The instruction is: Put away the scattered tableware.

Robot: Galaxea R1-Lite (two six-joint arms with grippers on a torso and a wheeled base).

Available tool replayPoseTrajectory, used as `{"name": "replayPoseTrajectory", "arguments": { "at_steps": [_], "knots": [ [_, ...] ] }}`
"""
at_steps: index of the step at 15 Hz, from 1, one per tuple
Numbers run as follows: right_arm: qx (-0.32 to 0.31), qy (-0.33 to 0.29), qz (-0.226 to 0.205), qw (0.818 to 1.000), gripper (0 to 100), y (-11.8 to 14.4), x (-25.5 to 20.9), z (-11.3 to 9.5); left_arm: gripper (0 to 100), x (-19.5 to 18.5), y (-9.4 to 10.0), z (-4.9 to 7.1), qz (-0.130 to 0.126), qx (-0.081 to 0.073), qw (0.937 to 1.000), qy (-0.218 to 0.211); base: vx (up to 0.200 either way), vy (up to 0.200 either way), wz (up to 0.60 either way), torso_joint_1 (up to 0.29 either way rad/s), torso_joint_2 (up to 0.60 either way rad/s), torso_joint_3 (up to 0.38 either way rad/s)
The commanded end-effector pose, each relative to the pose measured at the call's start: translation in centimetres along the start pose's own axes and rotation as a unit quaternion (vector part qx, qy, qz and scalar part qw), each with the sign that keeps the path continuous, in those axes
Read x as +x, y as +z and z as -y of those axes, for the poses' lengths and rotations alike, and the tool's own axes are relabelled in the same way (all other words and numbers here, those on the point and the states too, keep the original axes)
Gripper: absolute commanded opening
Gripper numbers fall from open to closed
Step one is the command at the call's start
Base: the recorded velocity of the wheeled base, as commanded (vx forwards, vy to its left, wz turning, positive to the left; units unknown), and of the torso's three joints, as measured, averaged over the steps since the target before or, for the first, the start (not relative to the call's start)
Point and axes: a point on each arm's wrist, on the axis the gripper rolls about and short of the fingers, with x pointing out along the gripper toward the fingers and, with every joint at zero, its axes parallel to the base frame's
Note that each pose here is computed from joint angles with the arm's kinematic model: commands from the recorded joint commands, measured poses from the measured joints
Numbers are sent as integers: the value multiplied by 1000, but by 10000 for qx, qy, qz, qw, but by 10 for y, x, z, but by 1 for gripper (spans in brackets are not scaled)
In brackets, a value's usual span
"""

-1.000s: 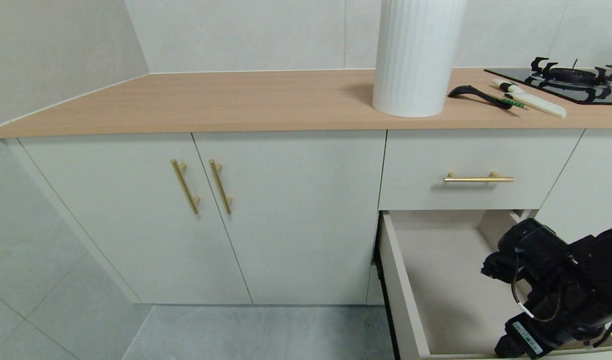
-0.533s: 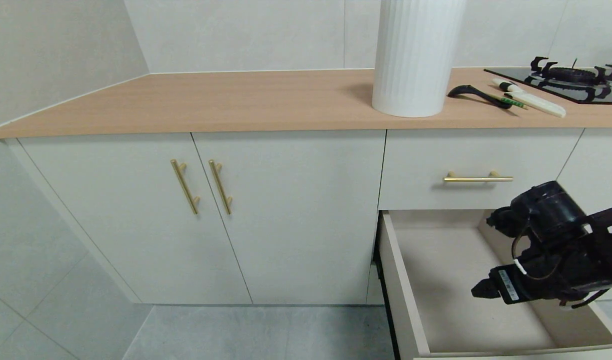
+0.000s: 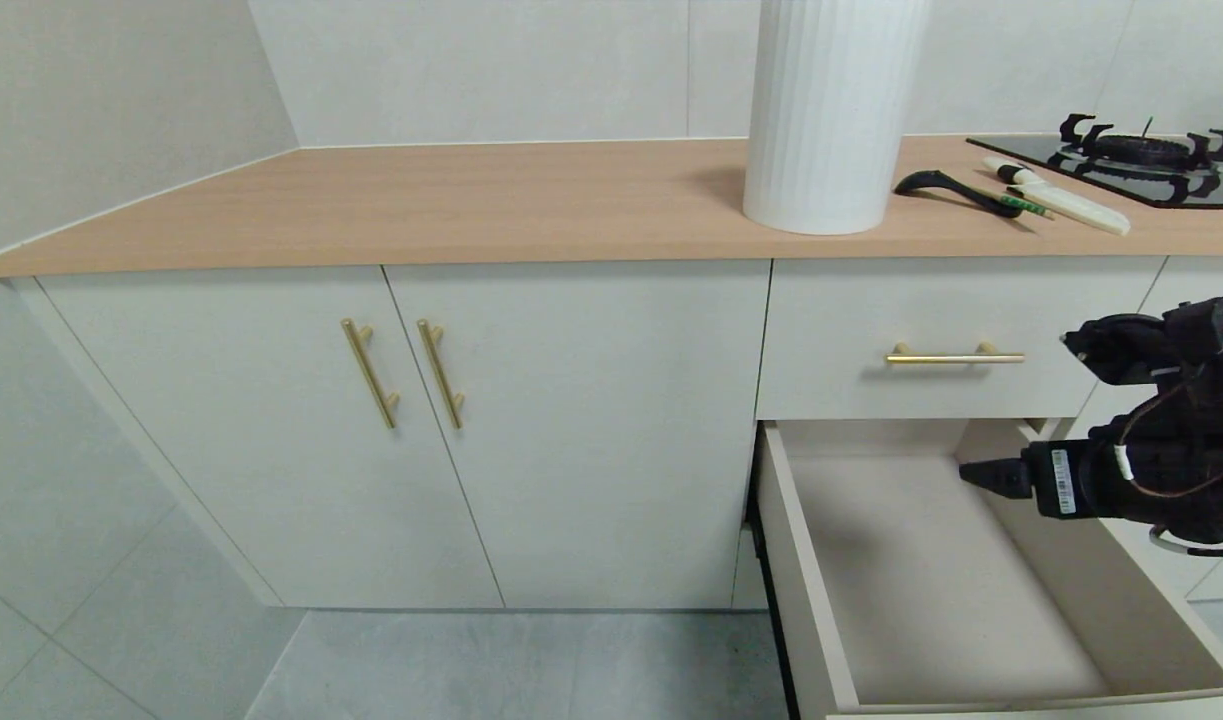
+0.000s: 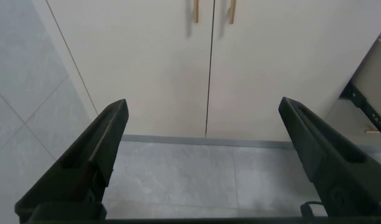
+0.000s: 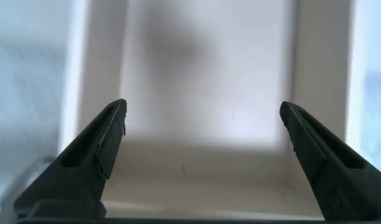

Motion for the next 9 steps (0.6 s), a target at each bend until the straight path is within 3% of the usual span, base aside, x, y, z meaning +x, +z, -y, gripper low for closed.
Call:
{"name": "replayPoseTrajectory", "arguments": {
  "at_steps": [1,9],
  "knots": [
    [47,36,355,9994,100,0,-17,3,100,0,0,0,0,-4,10000,-4,0,0,0,0,0,0],
    [101,48,755,9971,100,5,-35,6,100,0,0,0,0,-4,10000,-4,0,0,0,5,-23,-19]
  ]
}}
